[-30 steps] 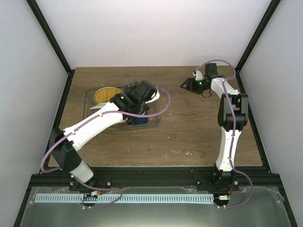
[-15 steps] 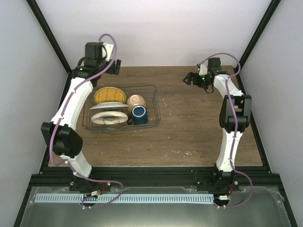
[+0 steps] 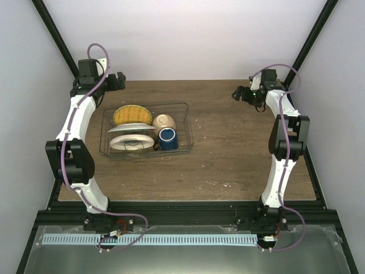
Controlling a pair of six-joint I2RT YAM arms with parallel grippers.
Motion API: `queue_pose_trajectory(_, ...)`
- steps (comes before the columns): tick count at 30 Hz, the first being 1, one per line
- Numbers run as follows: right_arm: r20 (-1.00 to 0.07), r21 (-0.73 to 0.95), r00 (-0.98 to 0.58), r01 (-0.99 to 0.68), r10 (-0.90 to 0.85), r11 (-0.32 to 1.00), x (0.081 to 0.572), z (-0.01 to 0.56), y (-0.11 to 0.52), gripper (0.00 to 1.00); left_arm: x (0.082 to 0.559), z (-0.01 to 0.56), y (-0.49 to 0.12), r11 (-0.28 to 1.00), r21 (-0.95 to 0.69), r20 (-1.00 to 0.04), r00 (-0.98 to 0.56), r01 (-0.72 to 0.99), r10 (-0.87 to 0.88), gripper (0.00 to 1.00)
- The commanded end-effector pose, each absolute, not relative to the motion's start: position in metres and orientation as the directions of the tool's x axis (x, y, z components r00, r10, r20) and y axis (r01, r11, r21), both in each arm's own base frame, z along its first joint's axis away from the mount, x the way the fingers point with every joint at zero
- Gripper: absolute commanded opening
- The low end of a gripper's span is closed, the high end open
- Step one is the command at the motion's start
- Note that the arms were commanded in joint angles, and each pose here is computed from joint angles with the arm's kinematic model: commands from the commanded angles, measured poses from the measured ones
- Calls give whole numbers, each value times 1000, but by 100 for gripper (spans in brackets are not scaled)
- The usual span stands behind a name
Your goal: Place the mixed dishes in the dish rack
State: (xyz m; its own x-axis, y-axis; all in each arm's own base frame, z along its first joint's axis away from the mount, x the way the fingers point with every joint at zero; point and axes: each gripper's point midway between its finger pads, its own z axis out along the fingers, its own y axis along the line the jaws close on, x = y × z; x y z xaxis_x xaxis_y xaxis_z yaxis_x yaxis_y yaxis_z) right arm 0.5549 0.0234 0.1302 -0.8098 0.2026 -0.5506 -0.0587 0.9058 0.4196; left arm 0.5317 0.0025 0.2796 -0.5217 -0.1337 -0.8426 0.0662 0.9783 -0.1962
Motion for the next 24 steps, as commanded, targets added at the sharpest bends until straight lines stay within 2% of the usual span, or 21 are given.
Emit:
queue_pose_trajectory(1, -625, 386, -742, -24, 243, 922, 568, 173, -7, 100, 546, 280, 38, 961, -277, -842, -486, 12, -236, 100)
queue_pose_trajectory(15, -617, 373, -731, 54, 291, 926, 577, 167, -44, 100, 558, 234, 81, 962, -241, -787, -555, -125, -269, 100)
queue_pose_trajectory(24, -612, 378, -734, 58, 296, 924, 580, 162, -46, 100, 555, 239, 80, 963, -250, -802, -537, -100, -264, 100)
